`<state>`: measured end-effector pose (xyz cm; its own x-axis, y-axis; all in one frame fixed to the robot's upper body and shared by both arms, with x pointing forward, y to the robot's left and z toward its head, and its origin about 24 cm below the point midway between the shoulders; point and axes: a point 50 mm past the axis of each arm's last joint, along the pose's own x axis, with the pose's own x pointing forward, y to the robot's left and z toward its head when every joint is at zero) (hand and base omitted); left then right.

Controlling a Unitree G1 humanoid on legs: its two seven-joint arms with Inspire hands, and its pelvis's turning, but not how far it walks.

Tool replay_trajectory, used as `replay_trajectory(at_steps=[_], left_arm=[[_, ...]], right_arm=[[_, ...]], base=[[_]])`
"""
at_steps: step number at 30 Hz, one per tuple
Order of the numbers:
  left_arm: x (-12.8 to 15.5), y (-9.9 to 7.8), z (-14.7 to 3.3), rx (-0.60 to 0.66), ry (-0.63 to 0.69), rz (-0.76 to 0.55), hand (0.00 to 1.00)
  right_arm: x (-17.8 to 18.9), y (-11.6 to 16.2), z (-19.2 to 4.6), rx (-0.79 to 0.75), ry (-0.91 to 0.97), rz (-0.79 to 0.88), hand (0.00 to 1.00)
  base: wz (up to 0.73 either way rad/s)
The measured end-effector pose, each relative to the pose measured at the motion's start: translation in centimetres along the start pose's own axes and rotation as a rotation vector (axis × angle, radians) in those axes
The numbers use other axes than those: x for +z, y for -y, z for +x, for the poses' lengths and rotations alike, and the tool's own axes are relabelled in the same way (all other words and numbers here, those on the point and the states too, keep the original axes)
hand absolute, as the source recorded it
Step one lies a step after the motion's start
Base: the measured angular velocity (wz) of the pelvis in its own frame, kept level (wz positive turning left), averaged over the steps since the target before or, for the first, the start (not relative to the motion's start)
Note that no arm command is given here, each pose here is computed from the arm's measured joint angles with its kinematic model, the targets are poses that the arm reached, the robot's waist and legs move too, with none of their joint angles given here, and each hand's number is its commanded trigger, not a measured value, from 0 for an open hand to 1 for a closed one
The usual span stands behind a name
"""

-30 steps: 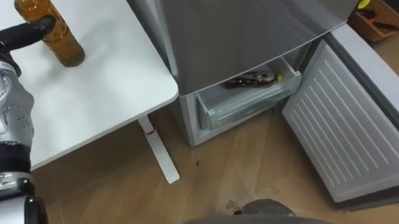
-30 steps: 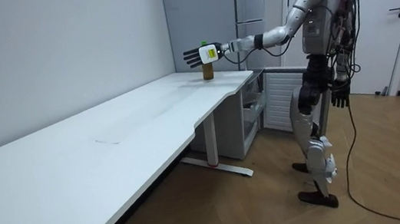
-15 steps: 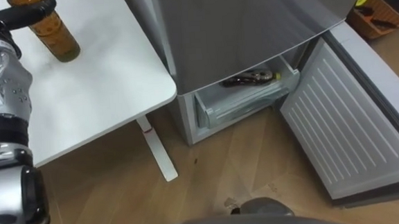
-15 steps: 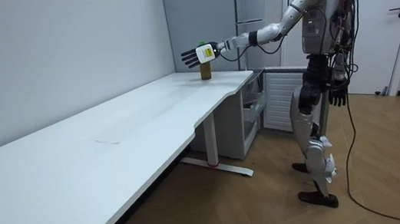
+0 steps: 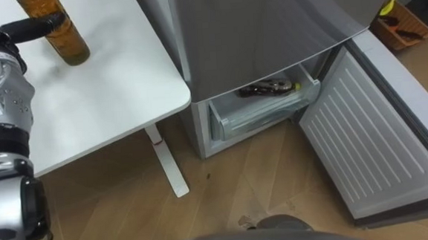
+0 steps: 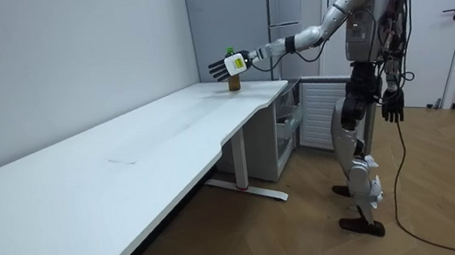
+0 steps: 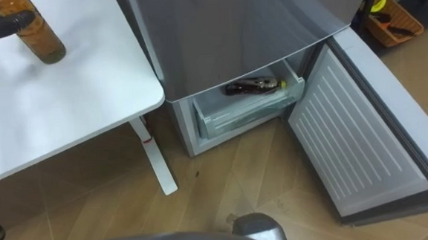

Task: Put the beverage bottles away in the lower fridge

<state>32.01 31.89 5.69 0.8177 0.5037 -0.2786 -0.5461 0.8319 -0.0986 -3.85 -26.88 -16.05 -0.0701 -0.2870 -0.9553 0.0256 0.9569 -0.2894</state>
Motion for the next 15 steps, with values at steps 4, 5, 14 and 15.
replay_trajectory(at_steps=[4,5,14,15], left_arm=[[-0.10,0.38,-0.03,-0.044,-0.006,-0.010,0.00],[-0.09,0.42,-0.03,-0.050,-0.006,-0.010,0.00],[-0.07,0.95,-0.06,-0.103,-0.011,-0.037,0.00],[-0.11,1.01,-0.07,-0.106,-0.013,-0.037,0.00]], right_arm=[[-0.01,0.00,0.00,0.000,-0.001,-0.001,0.00],[0.00,0.00,0.00,0.000,-0.001,-0.001,0.00],[0.08,0.02,0.00,-0.011,0.003,-0.010,0.00],[0.10,0.02,0.00,-0.013,0.004,-0.011,0.00]], base=[[0.00],[0.00],[0.00],[0.00]])
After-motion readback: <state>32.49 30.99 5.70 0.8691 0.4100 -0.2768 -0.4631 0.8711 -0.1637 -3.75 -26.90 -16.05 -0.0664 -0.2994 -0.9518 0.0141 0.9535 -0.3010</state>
